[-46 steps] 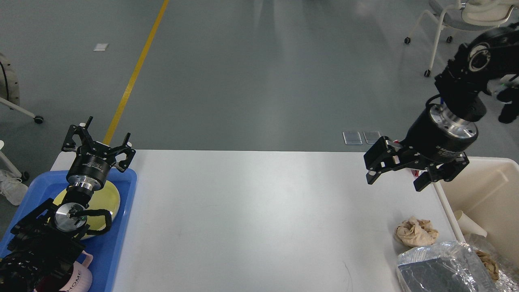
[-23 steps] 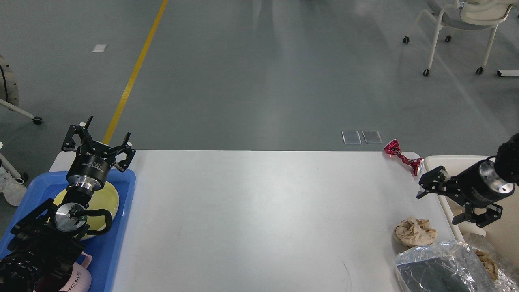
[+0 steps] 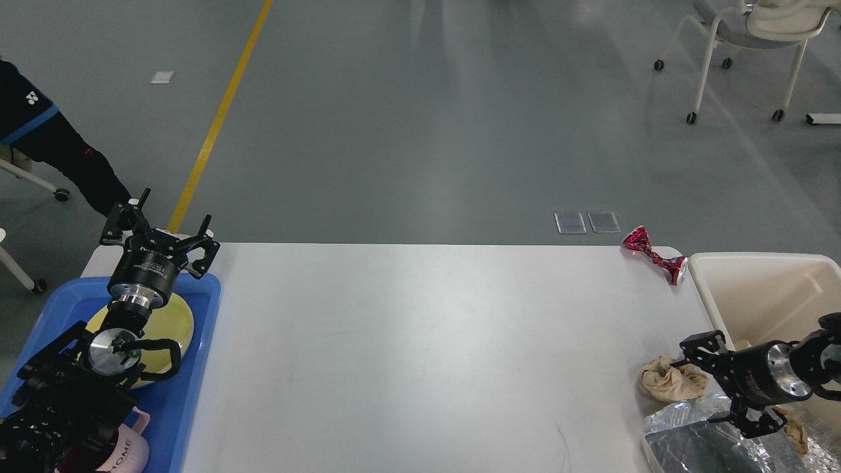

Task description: Tidy desktop

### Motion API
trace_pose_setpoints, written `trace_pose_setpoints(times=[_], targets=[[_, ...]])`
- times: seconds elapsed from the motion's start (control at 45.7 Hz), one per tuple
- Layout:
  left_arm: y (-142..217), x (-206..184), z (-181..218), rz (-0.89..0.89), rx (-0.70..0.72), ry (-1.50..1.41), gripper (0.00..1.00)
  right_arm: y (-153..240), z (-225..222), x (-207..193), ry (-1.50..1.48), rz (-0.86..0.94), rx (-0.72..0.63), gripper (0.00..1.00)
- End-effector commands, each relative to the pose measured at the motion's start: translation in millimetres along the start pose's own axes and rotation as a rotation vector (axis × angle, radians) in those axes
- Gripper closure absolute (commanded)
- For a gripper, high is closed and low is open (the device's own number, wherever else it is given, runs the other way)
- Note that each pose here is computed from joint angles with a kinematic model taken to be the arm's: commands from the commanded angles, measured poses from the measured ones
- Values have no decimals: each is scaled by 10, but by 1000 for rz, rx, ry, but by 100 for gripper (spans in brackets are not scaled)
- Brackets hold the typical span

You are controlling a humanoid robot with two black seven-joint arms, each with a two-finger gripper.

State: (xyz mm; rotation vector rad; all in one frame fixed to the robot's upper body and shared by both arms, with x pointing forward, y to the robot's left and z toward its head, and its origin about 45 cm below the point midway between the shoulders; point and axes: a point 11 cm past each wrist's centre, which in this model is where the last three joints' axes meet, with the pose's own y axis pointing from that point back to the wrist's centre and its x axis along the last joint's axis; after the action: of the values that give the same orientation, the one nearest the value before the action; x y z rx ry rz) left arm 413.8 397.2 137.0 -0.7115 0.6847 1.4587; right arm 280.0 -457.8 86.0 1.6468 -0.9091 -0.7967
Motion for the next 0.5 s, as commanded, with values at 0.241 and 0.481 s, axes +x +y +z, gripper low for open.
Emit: trace_pose_setpoints(times=[0.241, 0.481], targets=[[0, 0, -2, 0, 1, -1, 2, -253, 69, -103, -221, 11, 128, 72], [0, 0, 1, 0, 0, 0, 2, -283, 91, -117, -224, 26, 125, 100]])
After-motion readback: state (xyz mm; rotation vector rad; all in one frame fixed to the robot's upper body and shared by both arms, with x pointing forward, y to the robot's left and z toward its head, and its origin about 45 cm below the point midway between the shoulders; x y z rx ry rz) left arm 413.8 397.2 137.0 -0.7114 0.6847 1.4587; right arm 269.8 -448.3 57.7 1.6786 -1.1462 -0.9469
